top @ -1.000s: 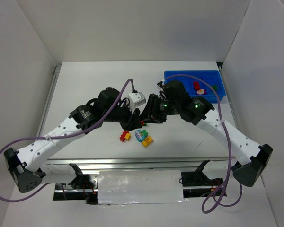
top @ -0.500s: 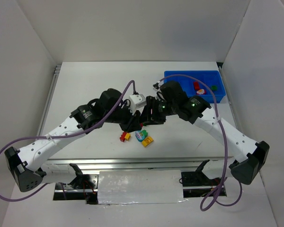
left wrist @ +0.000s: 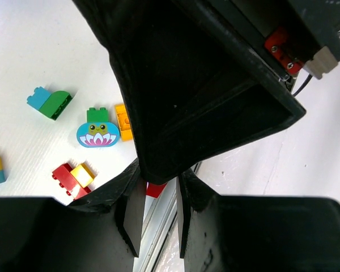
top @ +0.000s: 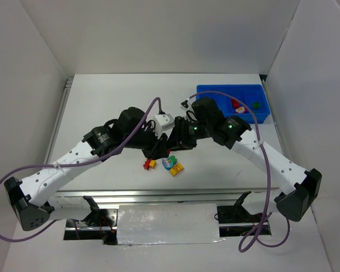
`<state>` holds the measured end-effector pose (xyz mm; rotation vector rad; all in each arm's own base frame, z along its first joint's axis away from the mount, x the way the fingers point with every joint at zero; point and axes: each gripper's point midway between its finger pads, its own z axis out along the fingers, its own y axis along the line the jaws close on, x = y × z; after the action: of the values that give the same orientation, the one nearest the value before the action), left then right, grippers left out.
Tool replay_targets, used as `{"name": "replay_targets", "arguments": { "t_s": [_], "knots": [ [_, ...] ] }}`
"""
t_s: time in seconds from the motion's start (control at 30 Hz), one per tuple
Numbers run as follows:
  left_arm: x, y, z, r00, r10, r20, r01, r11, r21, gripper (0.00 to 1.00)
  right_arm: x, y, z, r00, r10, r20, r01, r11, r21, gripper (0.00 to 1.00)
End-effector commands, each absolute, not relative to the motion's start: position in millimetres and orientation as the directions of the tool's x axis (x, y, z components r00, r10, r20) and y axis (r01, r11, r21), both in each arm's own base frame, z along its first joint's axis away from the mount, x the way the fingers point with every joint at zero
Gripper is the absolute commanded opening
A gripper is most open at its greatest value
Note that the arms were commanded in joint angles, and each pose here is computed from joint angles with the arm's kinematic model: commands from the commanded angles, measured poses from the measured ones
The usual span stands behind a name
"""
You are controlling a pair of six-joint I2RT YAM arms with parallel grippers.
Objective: Sort the legos into containers by color
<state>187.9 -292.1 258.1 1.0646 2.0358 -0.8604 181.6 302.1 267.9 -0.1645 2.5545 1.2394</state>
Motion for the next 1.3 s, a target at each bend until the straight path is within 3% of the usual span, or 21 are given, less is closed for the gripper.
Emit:
{"name": "replay_targets", "arguments": {
  "t_s": [0.0,0.07,0.1,0.23,0.37,0.53,0.7,0.77,1.1,1.27],
  "knots": [
    [221,-303,326,-0.269,0.209,-0.940,0.863,0.486,-0.139,0.00,145,310,282,-0.971,-0.072,-0.226,-0.230,0.525,0.820,0.40],
    [225,-300,326,-0.263,0.196,-0.945,0.848,0.514,-0.130,0.00,146,312,289,-0.970,-0.068,-0.235,-0.237,0.507,0.829,0.48],
    [225,-298,327,-0.249,0.186,-0.950,0.847,0.517,-0.121,0.00,146,306,290,-0.970,-0.052,-0.239,-0.229,0.533,0.814,0.57],
    [223,-296,334,-0.195,0.157,-0.968,0.858,0.505,-0.091,0.00,167,287,305,-0.934,0.084,-0.346,-0.226,0.614,0.757,0.64],
    [218,-297,341,-0.130,0.137,-0.982,0.882,0.467,-0.052,0.00,179,270,320,-0.897,0.203,-0.393,-0.173,0.655,0.735,0.64],
    [212,-293,352,-0.034,0.081,-0.996,0.894,0.447,0.006,0.00,175,257,339,-0.860,0.298,-0.414,-0.163,0.609,0.776,0.62],
    [211,-295,359,0.009,0.104,-0.995,0.904,0.425,0.052,0.00,170,262,346,-0.862,0.268,-0.431,-0.215,0.577,0.788,0.61],
    [200,-301,357,0.056,0.126,-0.990,0.935,0.341,0.096,0.00,170,262,348,-0.857,0.257,-0.447,-0.237,0.573,0.784,0.60],
    [186,-303,362,0.155,0.084,-0.984,0.946,0.276,0.172,0.00,189,255,349,-0.816,0.224,-0.532,-0.254,0.688,0.680,0.53],
    [183,-307,355,0.138,0.098,-0.986,0.954,0.253,0.159,0.00,182,266,358,-0.811,0.209,-0.546,-0.317,0.627,0.711,0.55]
  ]
}}
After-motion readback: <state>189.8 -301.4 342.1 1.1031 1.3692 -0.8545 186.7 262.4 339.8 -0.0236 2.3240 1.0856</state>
